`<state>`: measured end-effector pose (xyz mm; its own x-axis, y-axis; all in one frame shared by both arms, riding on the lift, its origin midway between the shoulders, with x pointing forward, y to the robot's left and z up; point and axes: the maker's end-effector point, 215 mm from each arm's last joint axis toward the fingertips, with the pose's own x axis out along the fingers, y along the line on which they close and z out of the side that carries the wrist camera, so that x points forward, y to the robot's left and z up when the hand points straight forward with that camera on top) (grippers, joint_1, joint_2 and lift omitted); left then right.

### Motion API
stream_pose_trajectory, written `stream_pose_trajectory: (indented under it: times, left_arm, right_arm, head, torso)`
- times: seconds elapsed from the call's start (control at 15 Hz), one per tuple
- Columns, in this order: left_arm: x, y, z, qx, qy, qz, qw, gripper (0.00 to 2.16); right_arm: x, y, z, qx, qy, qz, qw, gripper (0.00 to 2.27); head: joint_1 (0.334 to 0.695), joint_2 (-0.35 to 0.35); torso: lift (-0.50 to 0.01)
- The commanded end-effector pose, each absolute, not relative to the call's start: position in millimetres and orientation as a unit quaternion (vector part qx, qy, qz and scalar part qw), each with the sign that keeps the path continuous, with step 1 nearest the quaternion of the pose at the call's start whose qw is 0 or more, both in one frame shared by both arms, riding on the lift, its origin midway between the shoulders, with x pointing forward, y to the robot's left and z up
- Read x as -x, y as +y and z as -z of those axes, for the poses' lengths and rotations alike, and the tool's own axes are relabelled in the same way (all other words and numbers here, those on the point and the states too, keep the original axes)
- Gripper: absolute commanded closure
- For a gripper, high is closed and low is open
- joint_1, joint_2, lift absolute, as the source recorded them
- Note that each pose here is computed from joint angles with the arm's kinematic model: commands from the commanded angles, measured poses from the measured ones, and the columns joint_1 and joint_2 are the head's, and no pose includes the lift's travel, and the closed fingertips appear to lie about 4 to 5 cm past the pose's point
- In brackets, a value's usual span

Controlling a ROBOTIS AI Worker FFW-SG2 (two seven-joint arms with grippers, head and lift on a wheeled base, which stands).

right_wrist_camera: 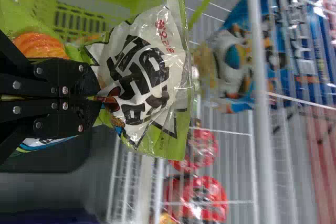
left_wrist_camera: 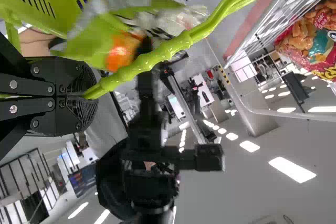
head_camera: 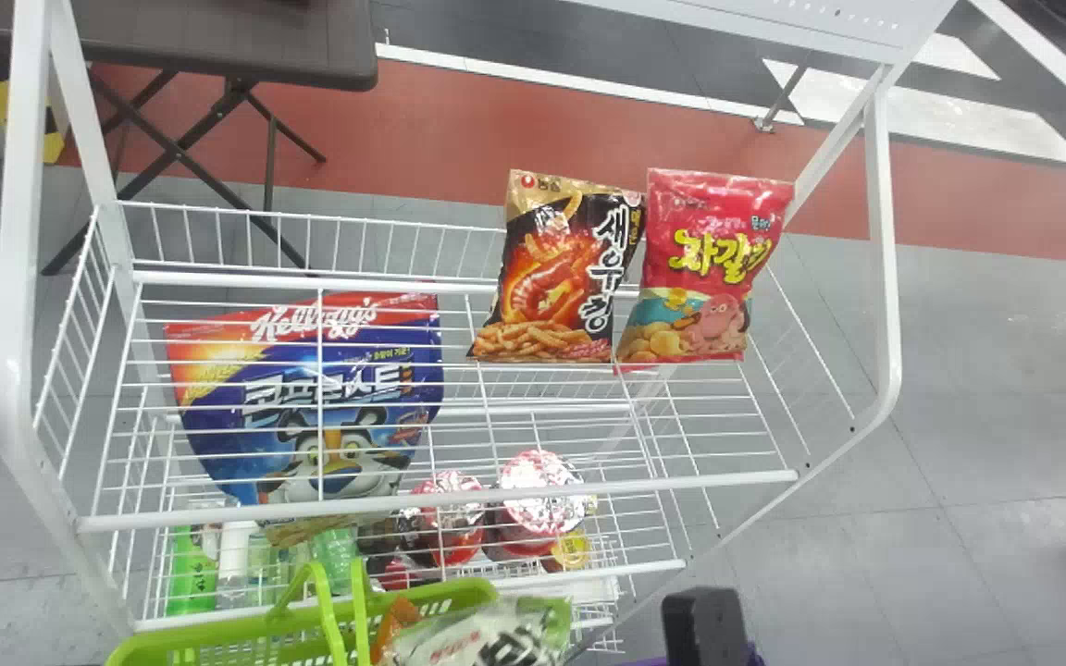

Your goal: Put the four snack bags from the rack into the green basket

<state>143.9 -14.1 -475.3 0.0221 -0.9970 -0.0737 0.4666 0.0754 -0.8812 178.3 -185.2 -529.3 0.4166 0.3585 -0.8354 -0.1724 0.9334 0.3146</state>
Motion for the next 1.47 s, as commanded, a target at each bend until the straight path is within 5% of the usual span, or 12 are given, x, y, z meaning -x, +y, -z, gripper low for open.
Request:
stream_pose_trajectory:
  times: [0.0,0.47,0.53,0.6,0.67,0.73,1.13,1.4]
  left_arm:
    - [-143.1,-14.1,474.9,0.346,0.382,0.586,0.625,2.13]
    - [-137.9,-16.1,471.3,0.346,0.374,0.592,0.624,2.13]
    - [-137.6,-16.7,471.4,0.346,0.374,0.593,0.624,2.13]
    - [-137.3,-17.2,471.2,0.346,0.374,0.593,0.623,2.13]
    - [-136.6,-18.3,471.4,0.345,0.374,0.594,0.623,2.13]
    - [-136.2,-19.8,471.6,0.344,0.375,0.595,0.622,2.13]
    - [-136.9,-21.3,471.0,0.341,0.375,0.597,0.622,2.13]
    - [-133.6,-22.0,470.6,0.343,0.375,0.598,0.620,2.13]
  right_arm:
    - [-177.7,-154.4,530.3,-0.102,0.506,-0.186,0.836,2.16]
    - [-189.4,-67.2,523.6,-0.106,0.465,-0.258,0.840,2.14]
    - [-186.8,-69.0,531.7,-0.103,0.473,-0.258,0.836,2.01]
    - [-185.0,-70.2,538.8,-0.103,0.479,-0.259,0.833,1.60]
    - [-186.7,-74.7,543.2,-0.101,0.480,-0.257,0.833,0.68]
    - [-188.3,-80.5,546.2,-0.100,0.479,-0.253,0.835,0.02]
    - [-210.7,-127.7,536.2,-0.094,0.459,-0.219,0.856,0.07]
    - [-274.4,-158.2,462.9,-0.115,0.335,-0.196,0.914,0.08]
  head:
    - [0.695,-0.350]
    - [0.695,-0.350]
    - [0.695,-0.350]
    - [0.695,-0.350]
    - [0.695,-0.350]
    - [0.695,-0.350]
    - [0.695,-0.350]
    - [0.695,-0.350]
  torso:
    - [-0.006]
    - [-0.006]
    - [-0.006]
    - [-0.006]
    - [-0.006]
    - [-0.006]
    - [-0.006]
    - [-0.006]
